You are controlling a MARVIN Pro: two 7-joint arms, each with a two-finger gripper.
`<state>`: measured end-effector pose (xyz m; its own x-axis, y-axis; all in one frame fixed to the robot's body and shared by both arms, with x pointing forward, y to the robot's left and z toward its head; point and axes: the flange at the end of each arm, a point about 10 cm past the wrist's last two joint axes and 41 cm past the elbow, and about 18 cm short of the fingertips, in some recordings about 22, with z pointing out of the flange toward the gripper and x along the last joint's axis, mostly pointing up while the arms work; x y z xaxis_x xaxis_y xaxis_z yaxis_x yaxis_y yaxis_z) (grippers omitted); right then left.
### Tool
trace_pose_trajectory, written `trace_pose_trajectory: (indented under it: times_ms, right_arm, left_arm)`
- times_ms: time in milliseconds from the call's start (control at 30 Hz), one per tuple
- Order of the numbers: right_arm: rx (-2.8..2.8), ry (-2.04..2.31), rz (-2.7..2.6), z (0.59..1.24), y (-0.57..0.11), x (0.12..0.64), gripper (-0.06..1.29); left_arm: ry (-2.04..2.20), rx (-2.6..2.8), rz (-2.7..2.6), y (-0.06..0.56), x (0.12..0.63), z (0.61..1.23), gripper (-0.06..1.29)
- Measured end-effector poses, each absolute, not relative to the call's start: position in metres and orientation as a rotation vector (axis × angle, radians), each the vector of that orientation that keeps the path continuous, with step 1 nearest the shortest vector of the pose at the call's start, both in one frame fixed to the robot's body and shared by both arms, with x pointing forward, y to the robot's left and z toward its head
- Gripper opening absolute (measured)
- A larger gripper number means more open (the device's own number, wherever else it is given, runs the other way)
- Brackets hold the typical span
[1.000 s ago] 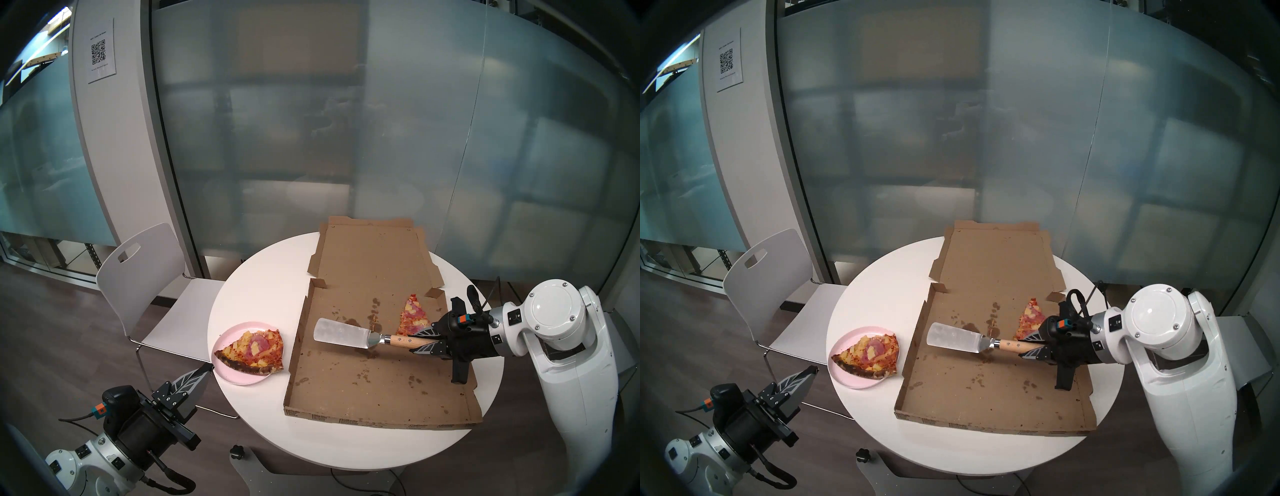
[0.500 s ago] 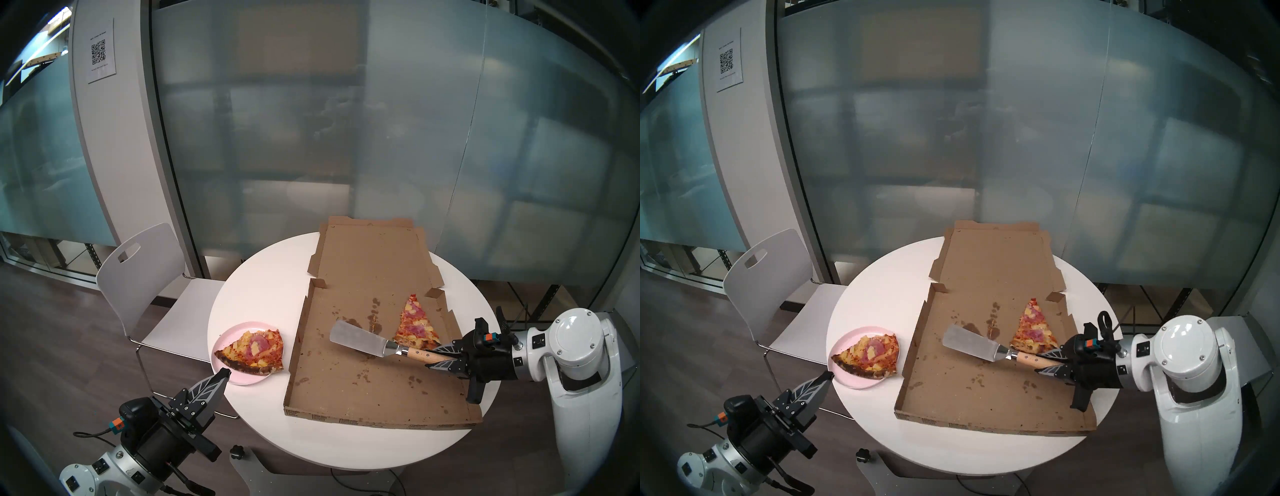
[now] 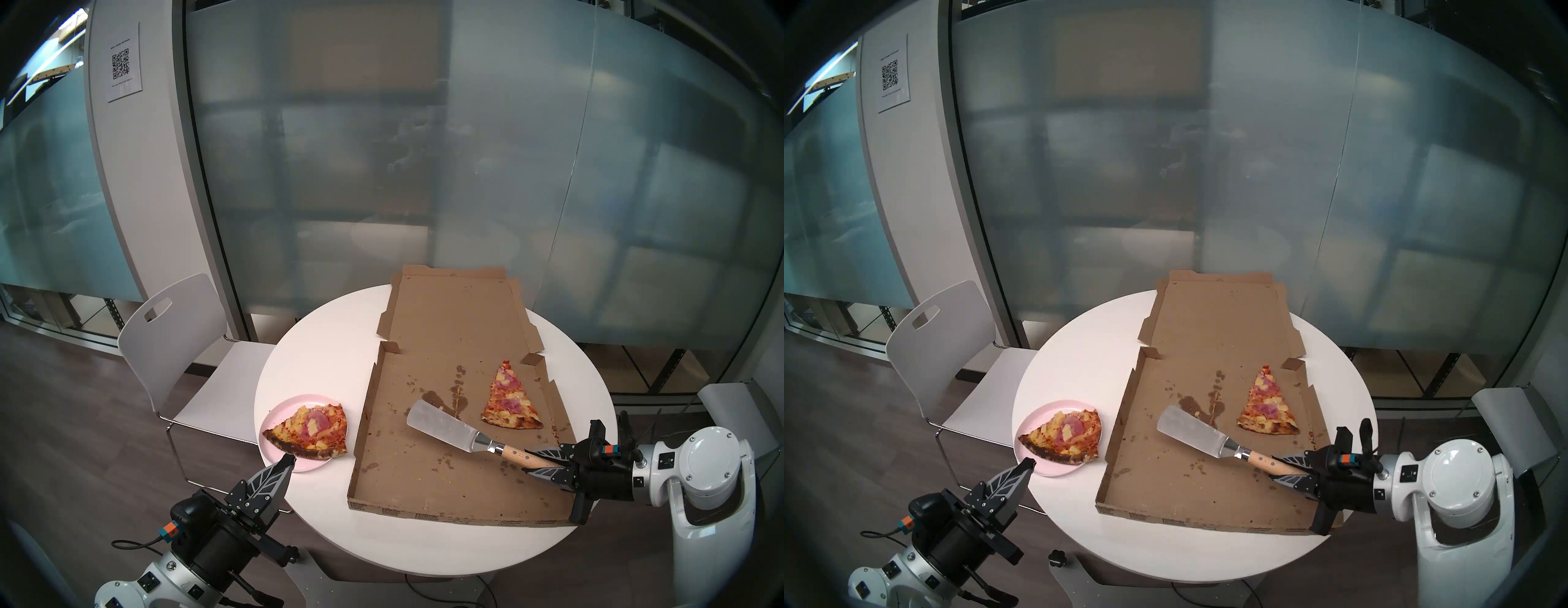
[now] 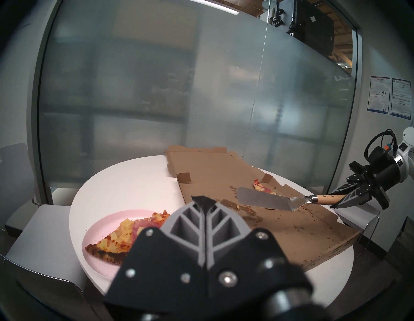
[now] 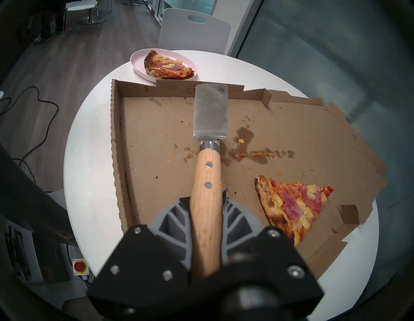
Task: Put pizza slice onto the plate
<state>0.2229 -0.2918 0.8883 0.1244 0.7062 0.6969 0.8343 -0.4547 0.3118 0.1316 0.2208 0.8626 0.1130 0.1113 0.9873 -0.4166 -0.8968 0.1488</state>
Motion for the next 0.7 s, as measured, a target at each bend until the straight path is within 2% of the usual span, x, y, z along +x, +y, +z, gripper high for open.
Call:
trace_pose_trajectory:
  times_ms: [700]
  right_arm:
    - [-2.282,-1.443,-1.181,0.834,-0.297,0.222,0.16]
  left_arm:
    - [-0.280,2.009,1.881,0.224,0.140,0.864,-0.02]
